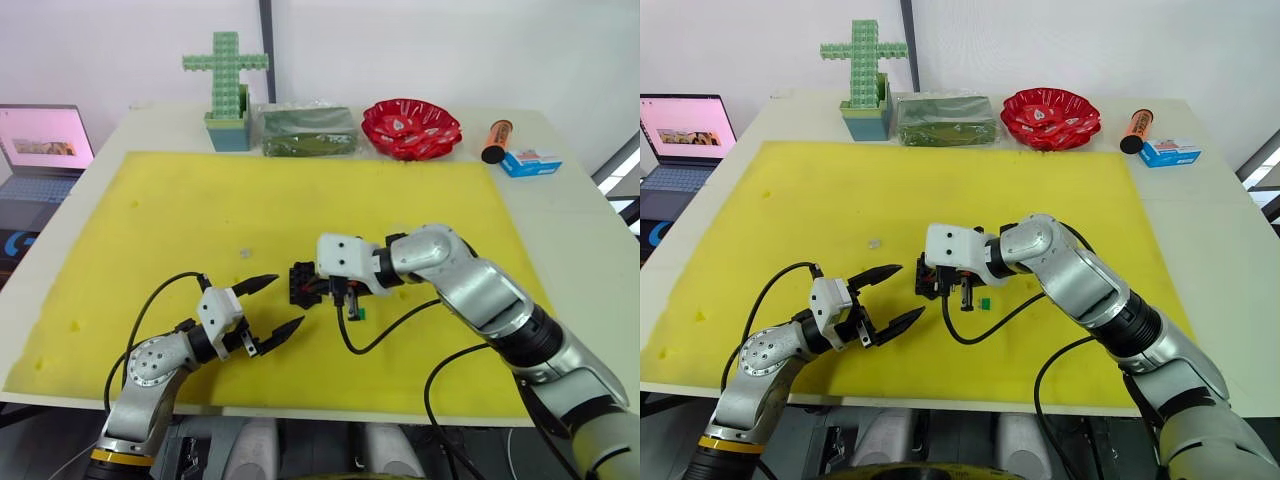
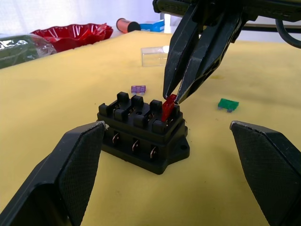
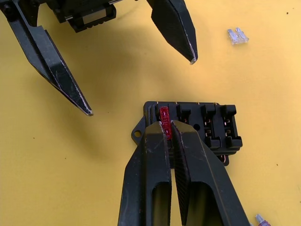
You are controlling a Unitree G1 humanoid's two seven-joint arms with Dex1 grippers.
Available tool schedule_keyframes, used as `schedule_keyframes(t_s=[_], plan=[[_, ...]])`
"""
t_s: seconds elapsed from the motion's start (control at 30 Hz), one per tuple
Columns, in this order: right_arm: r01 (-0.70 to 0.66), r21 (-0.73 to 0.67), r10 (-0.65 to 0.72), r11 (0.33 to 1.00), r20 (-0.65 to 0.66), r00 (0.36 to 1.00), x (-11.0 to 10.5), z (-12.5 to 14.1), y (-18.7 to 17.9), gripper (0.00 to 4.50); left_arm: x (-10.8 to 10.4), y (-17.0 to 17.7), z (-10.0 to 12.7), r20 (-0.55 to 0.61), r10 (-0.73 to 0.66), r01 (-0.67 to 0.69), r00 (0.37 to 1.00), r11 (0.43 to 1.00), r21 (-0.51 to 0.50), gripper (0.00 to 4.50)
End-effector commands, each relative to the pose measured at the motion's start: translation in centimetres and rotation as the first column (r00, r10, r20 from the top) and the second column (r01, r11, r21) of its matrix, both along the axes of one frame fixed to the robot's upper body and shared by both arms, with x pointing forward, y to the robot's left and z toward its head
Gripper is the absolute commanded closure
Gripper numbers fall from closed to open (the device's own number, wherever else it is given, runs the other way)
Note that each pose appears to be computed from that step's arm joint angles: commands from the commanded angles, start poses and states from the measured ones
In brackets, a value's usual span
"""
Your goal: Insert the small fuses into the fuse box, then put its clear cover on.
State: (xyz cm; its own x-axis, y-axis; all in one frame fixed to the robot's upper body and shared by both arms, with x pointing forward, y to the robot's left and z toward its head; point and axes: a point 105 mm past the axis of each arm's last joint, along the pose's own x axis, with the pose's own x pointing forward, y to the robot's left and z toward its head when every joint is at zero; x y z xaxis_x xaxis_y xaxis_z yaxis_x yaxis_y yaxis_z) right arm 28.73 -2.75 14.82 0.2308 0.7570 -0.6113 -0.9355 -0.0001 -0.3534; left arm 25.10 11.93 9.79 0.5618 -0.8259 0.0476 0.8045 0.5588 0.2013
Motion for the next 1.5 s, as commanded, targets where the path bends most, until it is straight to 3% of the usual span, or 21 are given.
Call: schedule_keyframes(t_s=[0.03, 0.5, 0.97, 1.2, 1.4, 1.5], plan=[[-0.017, -0.017, 0.017, 1.0, 0.01, 1.0, -0.1, -0.2, 0.2, 4.5, -0.1, -0.5, 0.7, 0.026, -0.011, 0.012, 1.0, 1.0, -0.004, 0.02], [-0.004, -0.05, 0.003, 0.999, -0.014, 1.0, 0.1, -1.6, -0.2, 4.5, -0.1, -0.8, 1.3, 0.026, -0.01, 0.01, 1.0, 1.0, -0.004, 0.02], [0.07, 0.015, -0.068, 0.997, -0.081, 0.994, 0.4, -0.7, -0.6, 4.5, 0.1, -0.9, 1.3, 0.024, -0.014, 0.014, 1.0, 1.0, -0.002, 0.02], [0.055, -0.018, -0.056, 0.998, -0.056, 0.997, 0.3, -1.7, -0.7, 4.5, 0.1, -0.7, 1.1, 0.023, -0.013, 0.013, 1.0, 1.0, 0.003, 0.02], [0.034, 0.016, -0.033, 0.999, -0.026, 0.999, 0.4, -1.0, -0.4, 4.5, -0.1, -0.5, 0.8, 0.017, -0.013, 0.013, 1.0, 1.0, 0.007, 0.02], [0.027, 0.032, -0.026, 0.999, -0.019, 0.999, 0.3, -0.7, -0.2, 3.77, -0.1, -0.5, 0.7, 0.017, -0.013, 0.012, 1.0, 1.0, 0.006, 0.0]])
